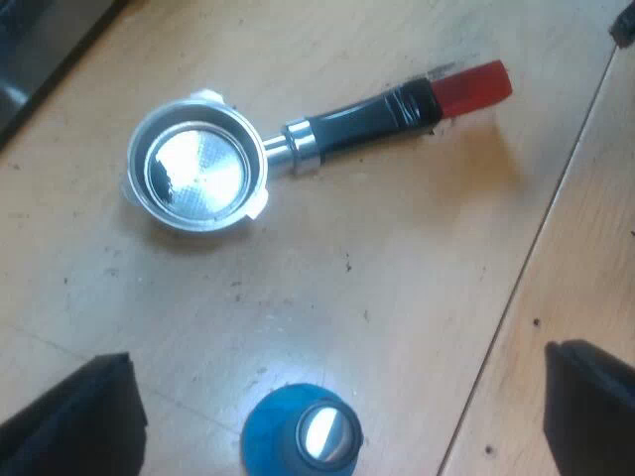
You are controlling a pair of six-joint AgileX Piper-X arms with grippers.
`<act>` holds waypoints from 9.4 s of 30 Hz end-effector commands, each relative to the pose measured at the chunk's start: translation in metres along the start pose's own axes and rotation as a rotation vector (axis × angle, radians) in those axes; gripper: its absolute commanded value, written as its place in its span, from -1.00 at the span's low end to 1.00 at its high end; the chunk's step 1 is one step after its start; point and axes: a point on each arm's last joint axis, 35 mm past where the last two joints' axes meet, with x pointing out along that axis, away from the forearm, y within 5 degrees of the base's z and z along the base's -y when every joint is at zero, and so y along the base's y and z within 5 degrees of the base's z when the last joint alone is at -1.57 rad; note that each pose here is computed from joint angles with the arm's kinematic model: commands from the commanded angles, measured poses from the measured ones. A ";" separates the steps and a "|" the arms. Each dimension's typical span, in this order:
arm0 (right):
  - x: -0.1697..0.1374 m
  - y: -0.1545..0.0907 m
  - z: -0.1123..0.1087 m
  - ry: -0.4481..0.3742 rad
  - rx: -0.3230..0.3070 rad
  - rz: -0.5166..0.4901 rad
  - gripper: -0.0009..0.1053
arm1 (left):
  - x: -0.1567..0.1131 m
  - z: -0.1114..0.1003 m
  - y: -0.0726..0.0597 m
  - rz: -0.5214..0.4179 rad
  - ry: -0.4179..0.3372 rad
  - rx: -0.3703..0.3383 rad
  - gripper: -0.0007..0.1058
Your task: Grind coffee beans and then tamp
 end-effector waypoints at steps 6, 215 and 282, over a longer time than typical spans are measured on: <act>0.015 0.005 0.004 0.022 0.048 0.002 0.29 | 0.002 -0.003 0.002 0.029 0.061 -0.042 0.59; 0.042 -0.020 -0.078 -0.159 0.230 -0.275 0.56 | 0.151 0.103 0.031 0.142 0.354 0.000 -0.98; 0.041 -0.022 -0.072 -0.177 0.241 -0.275 0.56 | 0.115 0.105 0.018 0.117 0.230 0.024 -0.98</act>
